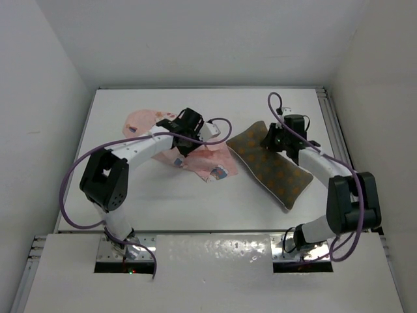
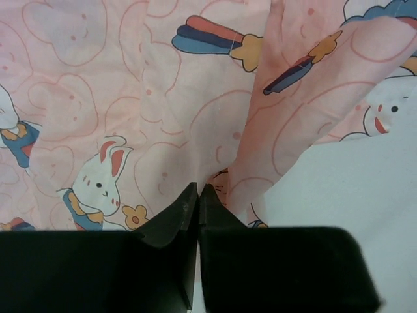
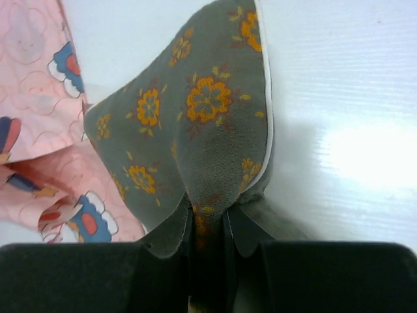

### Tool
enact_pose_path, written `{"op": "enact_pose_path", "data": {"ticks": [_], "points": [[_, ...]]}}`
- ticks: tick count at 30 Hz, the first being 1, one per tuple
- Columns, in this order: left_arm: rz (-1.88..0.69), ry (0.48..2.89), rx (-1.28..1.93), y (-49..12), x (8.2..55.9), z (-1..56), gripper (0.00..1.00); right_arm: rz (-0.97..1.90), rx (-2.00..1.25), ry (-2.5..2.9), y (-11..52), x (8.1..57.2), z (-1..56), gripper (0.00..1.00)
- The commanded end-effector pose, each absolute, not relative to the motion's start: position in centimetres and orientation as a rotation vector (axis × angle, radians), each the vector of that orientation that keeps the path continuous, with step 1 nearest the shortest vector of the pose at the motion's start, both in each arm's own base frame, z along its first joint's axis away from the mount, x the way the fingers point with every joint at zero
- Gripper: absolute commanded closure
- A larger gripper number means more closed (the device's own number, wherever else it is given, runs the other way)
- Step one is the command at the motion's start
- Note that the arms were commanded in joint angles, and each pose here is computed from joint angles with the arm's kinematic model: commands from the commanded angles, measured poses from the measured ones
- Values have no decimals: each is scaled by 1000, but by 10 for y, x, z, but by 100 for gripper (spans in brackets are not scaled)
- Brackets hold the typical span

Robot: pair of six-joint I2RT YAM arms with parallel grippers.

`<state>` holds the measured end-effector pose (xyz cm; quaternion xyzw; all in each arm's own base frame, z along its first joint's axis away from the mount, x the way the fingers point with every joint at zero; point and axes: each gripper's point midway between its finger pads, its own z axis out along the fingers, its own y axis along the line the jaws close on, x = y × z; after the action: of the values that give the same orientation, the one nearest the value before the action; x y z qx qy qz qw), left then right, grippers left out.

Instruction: Put the pillow into the pillowcase

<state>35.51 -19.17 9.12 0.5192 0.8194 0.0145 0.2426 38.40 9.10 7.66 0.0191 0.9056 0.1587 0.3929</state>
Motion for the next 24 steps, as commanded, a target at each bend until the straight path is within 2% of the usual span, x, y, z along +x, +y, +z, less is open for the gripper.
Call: {"op": "enact_pose_path", "data": {"ticks": [1,5,10,17,24], "points": [[34,2185,1306,-207,374,117,99,384,-10,2163,90,383,125,100],[13,2207,1237,-209,376,135,100,489,-128,2096,111,362,154,100],[-56,2238,1188,-215,371,146,100,571,-243,2079,145,341,163,100],[-128,2254,1178,-221,363,145,100,863,-328,1975,235,334,173,100],[-77,2246,1180,-214,363,144,100,962,-524,2048,292,305,137,100]]}}
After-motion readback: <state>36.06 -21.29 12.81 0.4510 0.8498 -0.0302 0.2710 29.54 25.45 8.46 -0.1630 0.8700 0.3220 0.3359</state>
